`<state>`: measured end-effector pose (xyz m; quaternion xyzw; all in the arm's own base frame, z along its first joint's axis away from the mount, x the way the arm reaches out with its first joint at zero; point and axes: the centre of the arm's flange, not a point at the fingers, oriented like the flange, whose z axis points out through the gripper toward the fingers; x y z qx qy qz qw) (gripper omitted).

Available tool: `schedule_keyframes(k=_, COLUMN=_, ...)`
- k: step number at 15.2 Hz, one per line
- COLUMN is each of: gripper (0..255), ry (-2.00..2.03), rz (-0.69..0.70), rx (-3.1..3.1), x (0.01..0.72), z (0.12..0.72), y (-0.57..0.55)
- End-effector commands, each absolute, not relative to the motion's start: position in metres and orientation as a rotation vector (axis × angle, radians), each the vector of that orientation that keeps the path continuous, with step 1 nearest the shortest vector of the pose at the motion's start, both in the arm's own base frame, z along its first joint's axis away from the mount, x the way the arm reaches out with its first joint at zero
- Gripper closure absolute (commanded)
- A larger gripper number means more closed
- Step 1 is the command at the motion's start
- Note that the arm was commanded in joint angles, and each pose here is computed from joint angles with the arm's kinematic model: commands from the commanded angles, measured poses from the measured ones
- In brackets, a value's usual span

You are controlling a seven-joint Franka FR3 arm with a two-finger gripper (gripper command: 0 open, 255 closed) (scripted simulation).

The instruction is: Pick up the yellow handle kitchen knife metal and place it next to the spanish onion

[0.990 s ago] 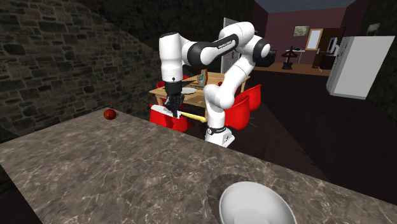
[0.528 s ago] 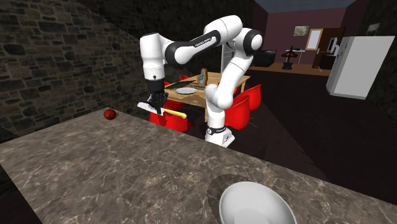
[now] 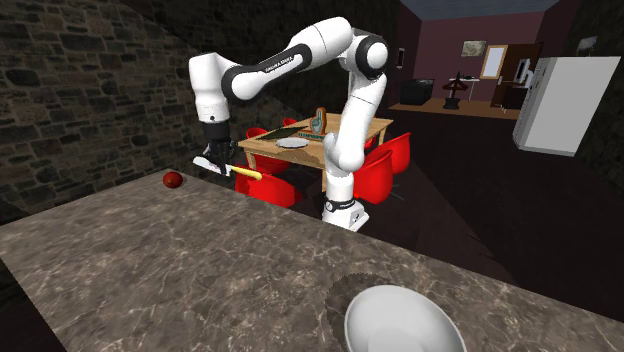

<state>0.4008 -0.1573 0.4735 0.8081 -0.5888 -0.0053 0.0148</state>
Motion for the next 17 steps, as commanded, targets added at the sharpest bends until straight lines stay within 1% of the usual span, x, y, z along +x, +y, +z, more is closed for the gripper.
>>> schedule_keyframes(k=1, gripper=255, ry=-1.832, rz=-0.016, rx=2.515, x=0.416, z=0.473, y=-0.18)
schedule_keyframes(k=14, gripper=255, ry=-1.832, rz=-0.016, rx=2.515, x=0.502, z=0.473, y=-0.339)
schedule_keyframes(k=17, gripper=255, ry=-1.832, rz=-0.016, rx=2.515, x=0.502, z=0.457, y=-0.339)
